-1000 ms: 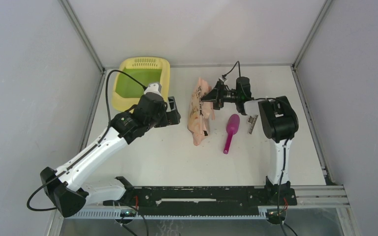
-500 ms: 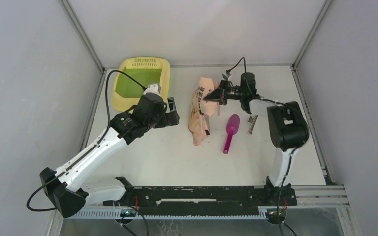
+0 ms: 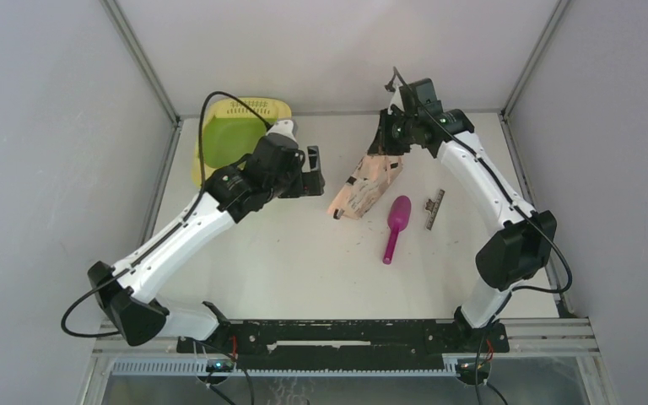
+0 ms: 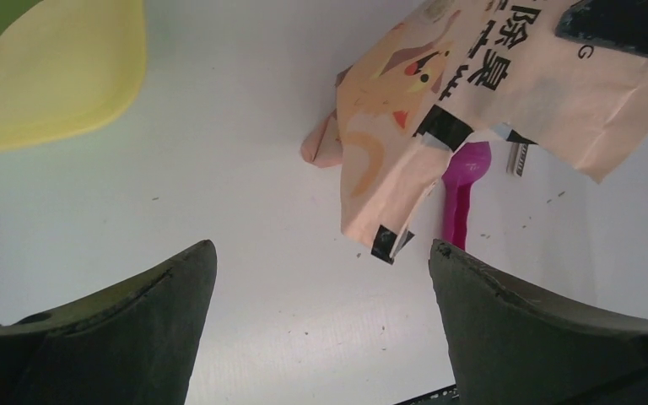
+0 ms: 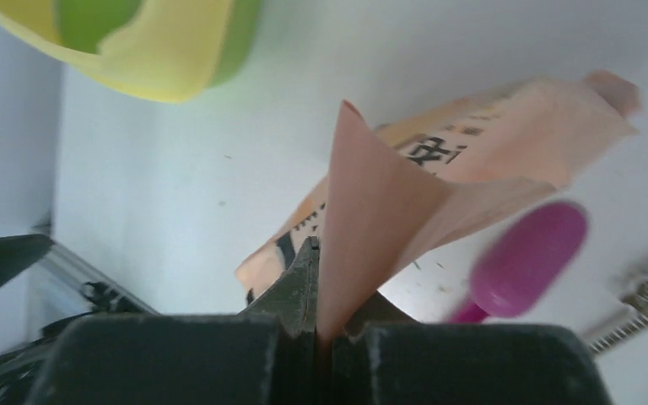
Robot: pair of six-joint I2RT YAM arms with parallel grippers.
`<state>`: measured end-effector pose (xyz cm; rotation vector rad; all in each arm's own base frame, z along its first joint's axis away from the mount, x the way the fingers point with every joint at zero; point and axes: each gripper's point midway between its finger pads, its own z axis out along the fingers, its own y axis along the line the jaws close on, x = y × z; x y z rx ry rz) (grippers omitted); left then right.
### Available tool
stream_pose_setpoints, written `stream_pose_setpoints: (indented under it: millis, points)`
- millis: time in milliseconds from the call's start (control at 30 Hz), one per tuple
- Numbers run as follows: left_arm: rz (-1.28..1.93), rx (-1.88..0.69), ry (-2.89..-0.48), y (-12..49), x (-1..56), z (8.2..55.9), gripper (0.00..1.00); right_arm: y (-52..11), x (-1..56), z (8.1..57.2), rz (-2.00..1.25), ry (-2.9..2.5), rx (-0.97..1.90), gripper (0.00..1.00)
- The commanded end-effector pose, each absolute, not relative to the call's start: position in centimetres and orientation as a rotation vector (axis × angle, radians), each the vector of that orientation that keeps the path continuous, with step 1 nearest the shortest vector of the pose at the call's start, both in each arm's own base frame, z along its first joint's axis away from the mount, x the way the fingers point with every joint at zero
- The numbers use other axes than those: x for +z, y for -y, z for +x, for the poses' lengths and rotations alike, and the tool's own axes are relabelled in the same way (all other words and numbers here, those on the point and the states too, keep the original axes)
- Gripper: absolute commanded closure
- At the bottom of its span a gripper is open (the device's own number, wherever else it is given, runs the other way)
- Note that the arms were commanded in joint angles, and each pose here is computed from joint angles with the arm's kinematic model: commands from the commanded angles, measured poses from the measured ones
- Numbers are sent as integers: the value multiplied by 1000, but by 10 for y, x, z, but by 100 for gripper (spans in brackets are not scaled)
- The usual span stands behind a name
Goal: Fill the litter box with clean litter
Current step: Open the cat litter bag at the center of the board.
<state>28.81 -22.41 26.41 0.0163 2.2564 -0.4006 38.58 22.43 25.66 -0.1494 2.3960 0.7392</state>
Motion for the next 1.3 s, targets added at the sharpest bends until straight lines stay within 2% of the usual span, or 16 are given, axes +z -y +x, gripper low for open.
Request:
stream_pose_setpoints:
  millis: [0,167,400,700,867,1000,1067,1267]
  points:
    - [131,-431,-2226,249,281,291,0,-190,247,373,-201,-2488,472,100]
    - [278,-411,-2189,271,281,292,0,-190,245,368,-193,-2516,509,100]
    - [494,-164,-2132,285,262,281,0,-191,247,364,-145,-2570,637,100]
    - [606,71,-2084,303,249,281,0,-201,252,362,-115,-2580,862,100]
    - [647,79,-2070,311,243,282,2,-201,252,362,-108,-2581,895,100]
    - [678,65,-2078,319,235,283,12,-202,253,362,-101,-2576,919,100]
    - [688,46,-2083,324,232,282,13,-202,254,362,-102,-2573,927,100]
    - [690,-69,-2091,342,229,278,6,-201,252,362,-93,-2574,942,100]
